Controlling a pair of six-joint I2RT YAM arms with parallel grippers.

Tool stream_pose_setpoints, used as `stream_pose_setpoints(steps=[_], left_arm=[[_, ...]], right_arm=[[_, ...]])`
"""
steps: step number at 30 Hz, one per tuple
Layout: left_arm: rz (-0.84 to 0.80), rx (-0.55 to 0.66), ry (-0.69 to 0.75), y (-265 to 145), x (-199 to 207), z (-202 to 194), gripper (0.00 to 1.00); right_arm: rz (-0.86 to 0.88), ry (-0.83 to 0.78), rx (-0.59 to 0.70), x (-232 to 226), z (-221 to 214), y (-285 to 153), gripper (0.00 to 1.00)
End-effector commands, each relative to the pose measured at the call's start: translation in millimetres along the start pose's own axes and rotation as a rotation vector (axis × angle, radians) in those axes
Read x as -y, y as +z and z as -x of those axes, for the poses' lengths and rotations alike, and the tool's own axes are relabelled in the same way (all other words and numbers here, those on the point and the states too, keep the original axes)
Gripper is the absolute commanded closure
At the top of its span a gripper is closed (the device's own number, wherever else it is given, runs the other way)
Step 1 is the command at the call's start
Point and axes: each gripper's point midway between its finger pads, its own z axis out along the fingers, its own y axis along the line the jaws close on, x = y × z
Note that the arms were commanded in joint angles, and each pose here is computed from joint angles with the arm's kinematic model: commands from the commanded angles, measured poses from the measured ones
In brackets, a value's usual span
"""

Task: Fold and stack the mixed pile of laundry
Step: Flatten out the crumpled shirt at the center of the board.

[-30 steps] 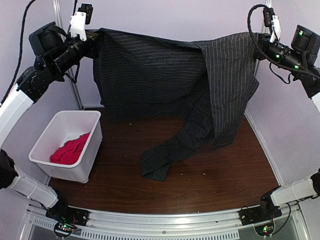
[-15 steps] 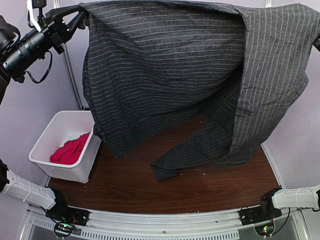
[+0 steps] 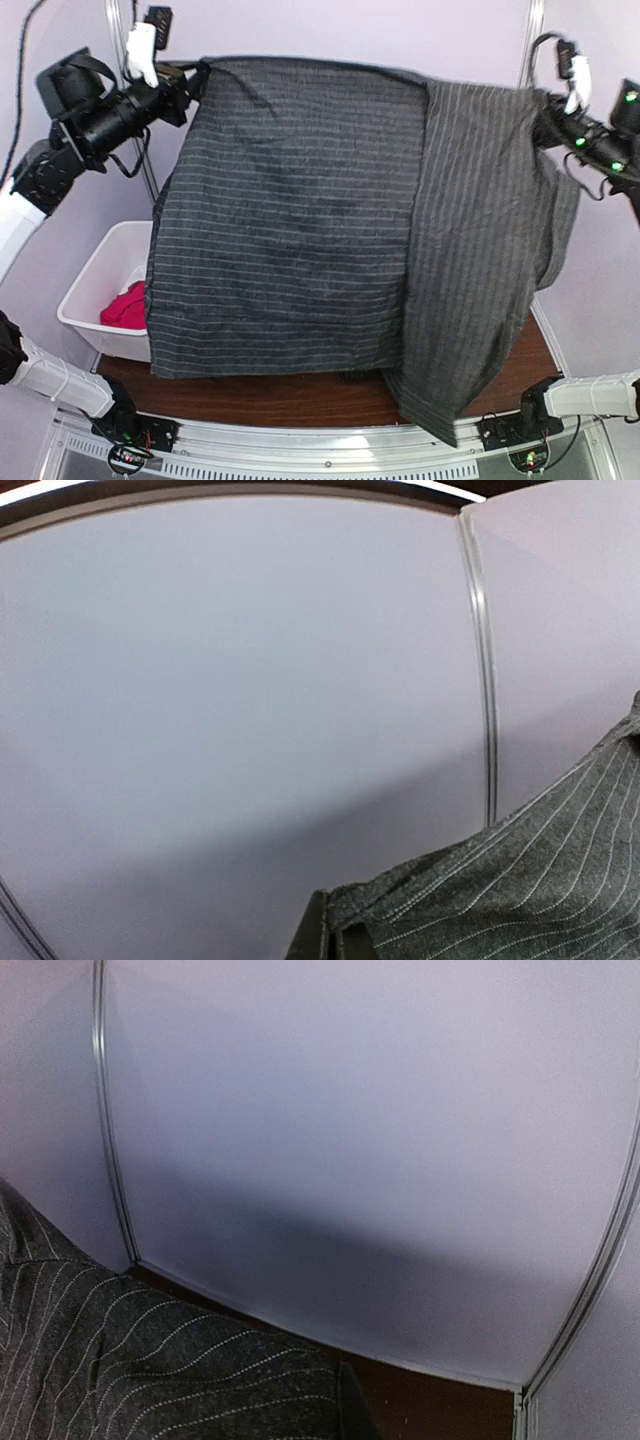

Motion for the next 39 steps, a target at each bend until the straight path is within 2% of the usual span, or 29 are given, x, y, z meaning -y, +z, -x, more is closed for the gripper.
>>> stream_pose_setpoints(steps=[1, 4, 6, 8, 12, 15, 16, 18, 19, 20, 22, 24, 25, 27, 30, 32, 35, 39], left_arm=[[0.156, -0.265, -0.054, 46, -27, -135, 1.00], [0.218, -0.416, -0.042, 62, -45, -228, 1.00], [0.249, -0.521, -0.085, 70, -61, -298, 1.00], [0.278, -0.595, -0.092, 77, -72, -354, 1.00], [0.298, -0.773, -0.061, 103, -77, -446, 1.00], [0.331, -0.841, -0.054, 122, -82, -484, 1.00], [0.351, -0.853, -0.050, 127, -86, -492, 1.00], [0.392, -0.872, -0.033, 134, -94, -503, 0.96], [0.419, -0.871, -0.025, 140, -101, -502, 0.80], [0.441, -0.903, -0.025, 137, -105, -506, 0.68], [0.490, -0.910, -0.045, 133, -117, -498, 0.55], [0.509, -0.896, -0.054, 125, -121, -483, 0.47], [0.499, -0.885, -0.058, 122, -120, -475, 0.44], [0.455, -0.872, -0.079, 115, -112, -463, 0.38], [0.427, -0.893, -0.112, 102, -104, -458, 0.36], [0.389, -0.907, -0.141, 92, -94, -459, 0.36], [0.330, -0.896, -0.173, 77, -73, -451, 0.37], [0.266, -0.890, -0.234, 49, -45, -447, 0.38]], right_arm=[[-0.139, -0.023, -0.257, 44, -134, 57, 1.00], [-0.109, 0.035, -0.397, 57, -227, 92, 1.00], [-0.098, 0.063, -0.498, 64, -287, 112, 1.00], [-0.091, 0.081, -0.583, 72, -335, 132, 1.00], [-0.095, 0.085, -0.681, 88, -394, 177, 1.00], [-0.131, 0.082, -0.720, 105, -419, 211, 1.00], [-0.144, 0.083, -0.731, 110, -426, 222, 0.96], [-0.183, 0.093, -0.766, 121, -439, 239, 0.73], [-0.210, 0.094, -0.783, 128, -442, 247, 0.59], [-0.247, 0.093, -0.795, 137, -438, 253, 0.45], [-0.309, 0.087, -0.848, 150, -443, 248, 0.38], [-0.383, 0.097, -0.875, 162, -441, 231, 0.30], [-0.402, 0.110, -0.867, 166, -435, 223, 0.24], [-0.395, 0.150, -0.866, 168, -431, 206, 0.02], [-0.390, 0.167, -0.937, 173, -443, 184, 0.00], [-0.412, 0.206, -1.018, 176, -456, 165, 0.04], [-0.341, 0.286, -0.992, 153, -443, 144, 0.16], [-0.147, 0.490, -0.865, 92, -418, 117, 0.29]])
